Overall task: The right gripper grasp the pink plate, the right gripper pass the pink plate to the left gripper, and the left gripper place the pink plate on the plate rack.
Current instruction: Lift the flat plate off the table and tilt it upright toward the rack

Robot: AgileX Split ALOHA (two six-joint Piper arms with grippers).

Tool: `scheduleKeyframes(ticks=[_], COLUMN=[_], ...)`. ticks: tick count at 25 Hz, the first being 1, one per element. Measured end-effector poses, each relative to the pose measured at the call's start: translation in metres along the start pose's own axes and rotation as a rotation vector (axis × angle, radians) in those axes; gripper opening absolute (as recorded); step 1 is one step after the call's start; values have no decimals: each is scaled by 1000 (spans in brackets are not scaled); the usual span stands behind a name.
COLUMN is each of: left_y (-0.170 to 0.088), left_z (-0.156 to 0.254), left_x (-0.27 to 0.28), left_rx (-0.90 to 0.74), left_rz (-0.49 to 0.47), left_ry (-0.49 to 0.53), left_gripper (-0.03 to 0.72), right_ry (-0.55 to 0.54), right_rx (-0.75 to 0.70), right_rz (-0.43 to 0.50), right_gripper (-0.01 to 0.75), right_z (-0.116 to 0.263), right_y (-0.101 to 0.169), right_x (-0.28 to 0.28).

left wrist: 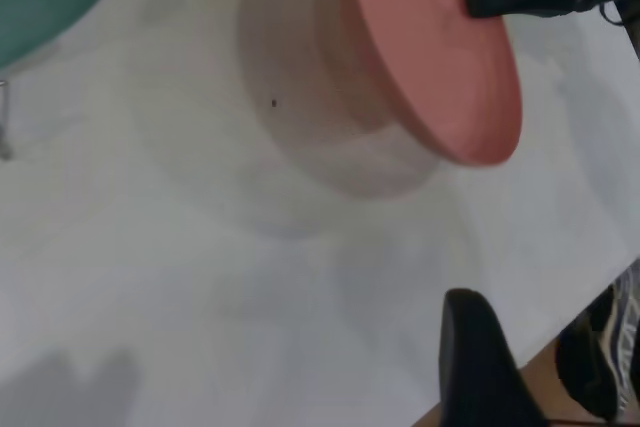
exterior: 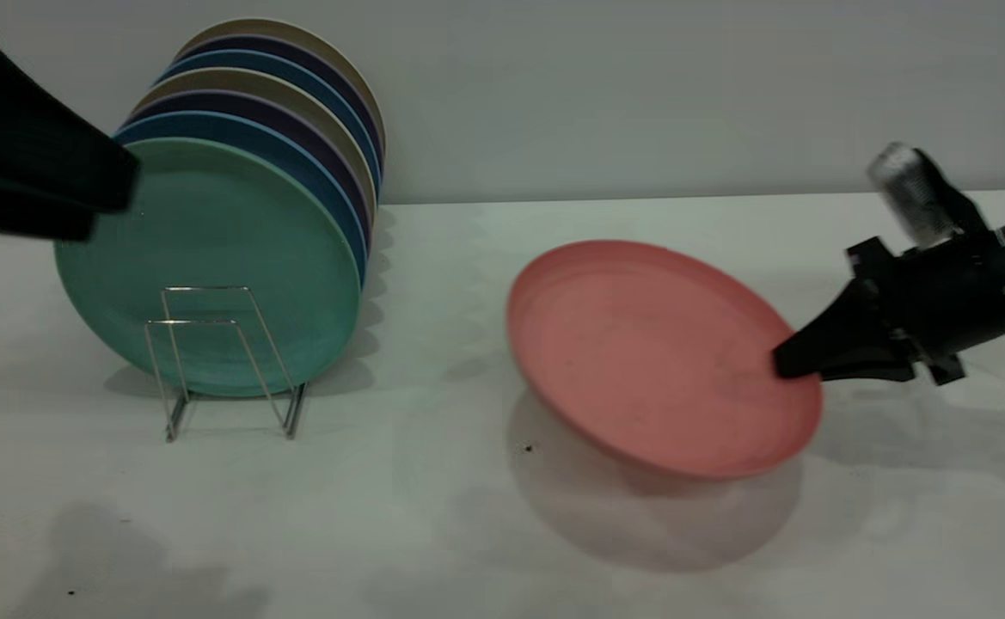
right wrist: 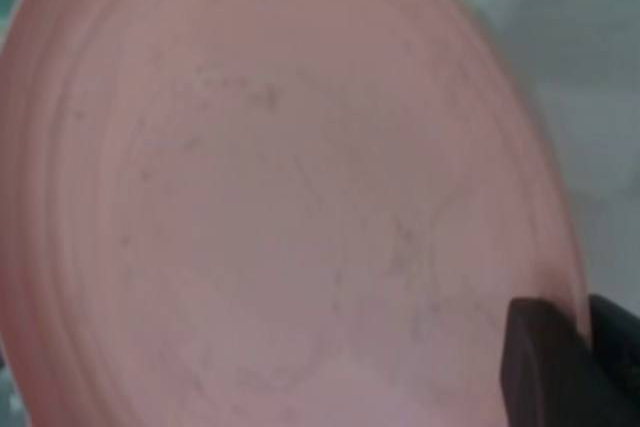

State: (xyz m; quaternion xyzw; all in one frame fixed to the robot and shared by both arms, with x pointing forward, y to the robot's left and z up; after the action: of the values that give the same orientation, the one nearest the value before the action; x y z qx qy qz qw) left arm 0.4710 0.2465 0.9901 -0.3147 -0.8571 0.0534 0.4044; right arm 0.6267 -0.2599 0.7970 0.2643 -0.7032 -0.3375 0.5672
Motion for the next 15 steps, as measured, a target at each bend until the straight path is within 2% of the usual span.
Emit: scheduleKeyframes(ticks=[7,15], left_y=[16,26], left_z=[8,19], left_x=[-30,-54], left_rx=[35,136], left_rz=[65,123], left_ry=[59,98], left_gripper=[393,393], right_ry=[62,94], right_rx=[55,104], right_rz=[-33,-158], right_gripper=[17,17], right_z=[9,16], right_y=[18,41], right_x=[-18,-29])
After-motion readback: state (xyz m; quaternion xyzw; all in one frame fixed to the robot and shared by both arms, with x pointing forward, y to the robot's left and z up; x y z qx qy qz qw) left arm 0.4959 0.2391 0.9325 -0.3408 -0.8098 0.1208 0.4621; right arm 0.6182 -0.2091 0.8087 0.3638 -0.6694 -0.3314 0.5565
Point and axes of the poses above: a point on each arm's last joint axis where the gripper is mounted, x pointing back along that axis away from the gripper, y along the wrist's bending axis when the last joint is at zero, z = x × y, the point moved 1 cm from there along -x, pointing out along that axis toward the gripper, and after that the axes turned 13 degrees about -x, right-handed, at the moved point
